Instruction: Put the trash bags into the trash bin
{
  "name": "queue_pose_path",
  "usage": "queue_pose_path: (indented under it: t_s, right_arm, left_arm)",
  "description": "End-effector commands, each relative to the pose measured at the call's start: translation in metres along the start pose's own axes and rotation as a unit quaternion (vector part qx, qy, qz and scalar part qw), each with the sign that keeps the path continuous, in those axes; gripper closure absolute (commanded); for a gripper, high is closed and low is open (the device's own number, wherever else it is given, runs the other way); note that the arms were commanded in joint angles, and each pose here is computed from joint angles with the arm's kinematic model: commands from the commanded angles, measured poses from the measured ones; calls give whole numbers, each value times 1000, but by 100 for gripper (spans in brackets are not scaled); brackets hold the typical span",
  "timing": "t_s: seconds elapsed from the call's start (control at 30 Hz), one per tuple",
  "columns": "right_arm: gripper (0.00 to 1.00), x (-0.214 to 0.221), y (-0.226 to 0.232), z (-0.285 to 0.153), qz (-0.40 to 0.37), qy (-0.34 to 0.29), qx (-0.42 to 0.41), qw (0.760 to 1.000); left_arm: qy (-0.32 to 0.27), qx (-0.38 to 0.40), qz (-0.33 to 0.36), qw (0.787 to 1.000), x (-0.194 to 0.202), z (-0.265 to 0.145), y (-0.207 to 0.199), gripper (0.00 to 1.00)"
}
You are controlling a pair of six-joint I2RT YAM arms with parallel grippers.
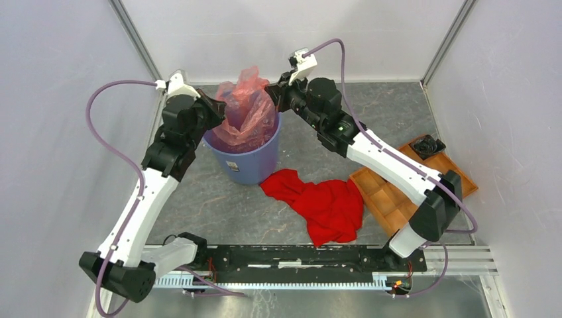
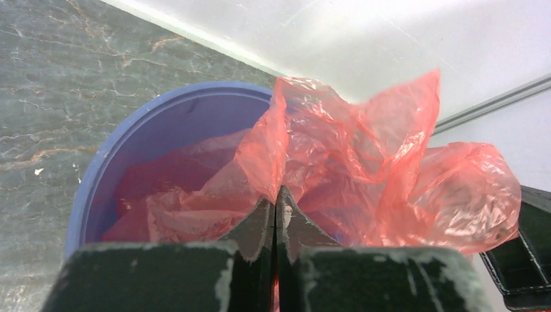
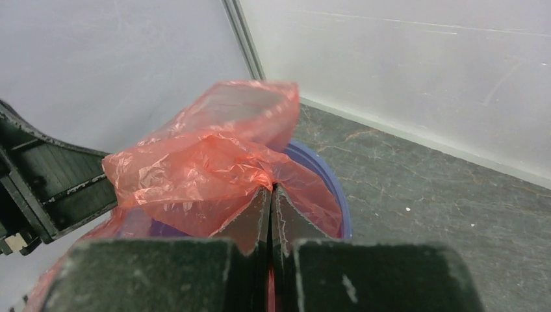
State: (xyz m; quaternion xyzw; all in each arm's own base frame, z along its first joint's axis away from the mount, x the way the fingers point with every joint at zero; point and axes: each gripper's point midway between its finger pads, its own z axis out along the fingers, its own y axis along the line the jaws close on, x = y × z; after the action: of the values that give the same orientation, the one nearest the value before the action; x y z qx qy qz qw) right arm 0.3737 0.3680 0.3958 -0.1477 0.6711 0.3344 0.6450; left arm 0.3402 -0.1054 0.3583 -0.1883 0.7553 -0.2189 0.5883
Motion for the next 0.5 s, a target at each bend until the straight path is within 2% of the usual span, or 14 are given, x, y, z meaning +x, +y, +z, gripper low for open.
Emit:
queue_pose_path:
  t_s: [0.0, 0.13, 0.3, 0.47]
  right_arm:
    - [100, -29, 8, 4, -35, -25, -22, 999]
    - [100, -2, 20, -11, -51, 10, -74, 996]
    - [99, 29, 18, -29, -46, 41, -84, 995]
    - [100, 38, 23, -36, -35, 55, -101, 993]
  left_arm:
    - [-40, 56, 50, 996, -26, -2, -21, 98]
    - [-55, 44, 55, 996, -7, -22, 9, 98]
    - [-63, 58, 42, 995, 22, -50, 33, 98]
    - [-51, 78, 18, 995, 31, -65, 32, 98]
